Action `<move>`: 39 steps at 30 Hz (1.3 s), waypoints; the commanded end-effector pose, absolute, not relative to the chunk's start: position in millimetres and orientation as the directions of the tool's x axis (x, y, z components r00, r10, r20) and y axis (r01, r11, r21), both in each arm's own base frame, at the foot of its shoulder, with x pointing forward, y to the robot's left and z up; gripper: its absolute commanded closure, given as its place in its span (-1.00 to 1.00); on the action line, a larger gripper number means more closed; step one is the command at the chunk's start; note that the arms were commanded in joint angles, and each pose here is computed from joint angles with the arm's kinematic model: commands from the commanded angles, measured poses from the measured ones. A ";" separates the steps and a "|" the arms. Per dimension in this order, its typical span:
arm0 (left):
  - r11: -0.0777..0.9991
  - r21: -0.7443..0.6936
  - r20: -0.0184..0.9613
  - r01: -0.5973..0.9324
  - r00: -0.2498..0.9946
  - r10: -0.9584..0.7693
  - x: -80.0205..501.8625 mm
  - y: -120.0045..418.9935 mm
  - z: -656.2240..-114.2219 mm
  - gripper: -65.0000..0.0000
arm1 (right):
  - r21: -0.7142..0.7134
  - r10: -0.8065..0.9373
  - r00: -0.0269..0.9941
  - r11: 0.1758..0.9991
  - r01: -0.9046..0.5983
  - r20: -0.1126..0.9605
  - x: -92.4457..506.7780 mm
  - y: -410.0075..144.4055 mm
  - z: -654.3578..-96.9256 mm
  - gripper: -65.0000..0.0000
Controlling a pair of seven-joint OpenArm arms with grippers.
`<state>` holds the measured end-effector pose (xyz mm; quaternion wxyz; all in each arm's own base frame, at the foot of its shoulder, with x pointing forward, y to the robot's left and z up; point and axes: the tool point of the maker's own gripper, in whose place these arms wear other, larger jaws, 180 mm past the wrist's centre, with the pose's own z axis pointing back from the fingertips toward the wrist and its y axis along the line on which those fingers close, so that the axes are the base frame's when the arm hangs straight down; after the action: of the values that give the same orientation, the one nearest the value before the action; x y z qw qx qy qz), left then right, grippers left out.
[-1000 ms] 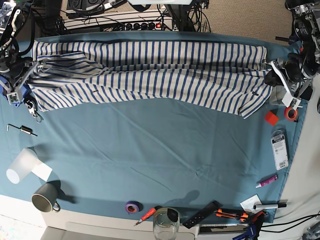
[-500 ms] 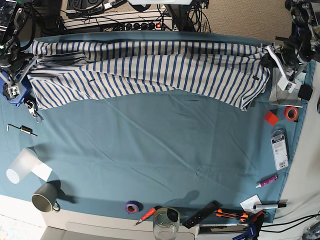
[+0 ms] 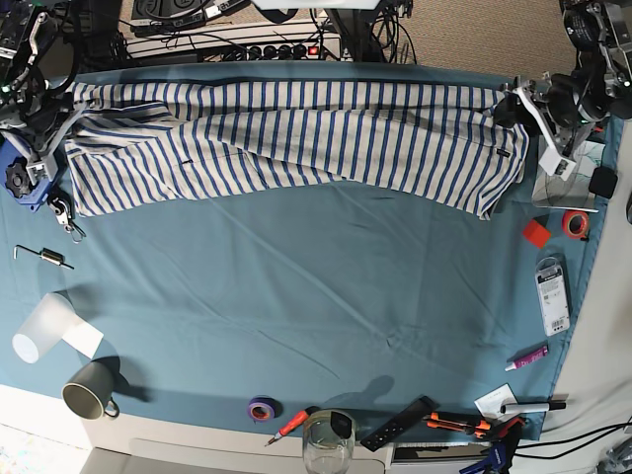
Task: Fold the T-shirt properly
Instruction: 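Grasp the shirt end near the right gripper and tuck it inward, then grasp the shirt end near the left gripper and tuck it inward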
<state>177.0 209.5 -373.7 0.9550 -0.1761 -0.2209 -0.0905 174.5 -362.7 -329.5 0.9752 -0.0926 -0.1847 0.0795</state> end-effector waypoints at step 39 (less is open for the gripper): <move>0.947 -0.214 0.535 0.241 0.840 -0.094 212.8 196.5 -379.4 0.03 | -0.243 0.295 0.789 0.951 -0.190 0.539 208.5 -355.9 -283.8 0.32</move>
<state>207.8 193.9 -385.3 0.9523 -0.1412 -0.2567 -0.0859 201.4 -352.8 -296.1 0.9485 -0.0782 -0.2805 0.1245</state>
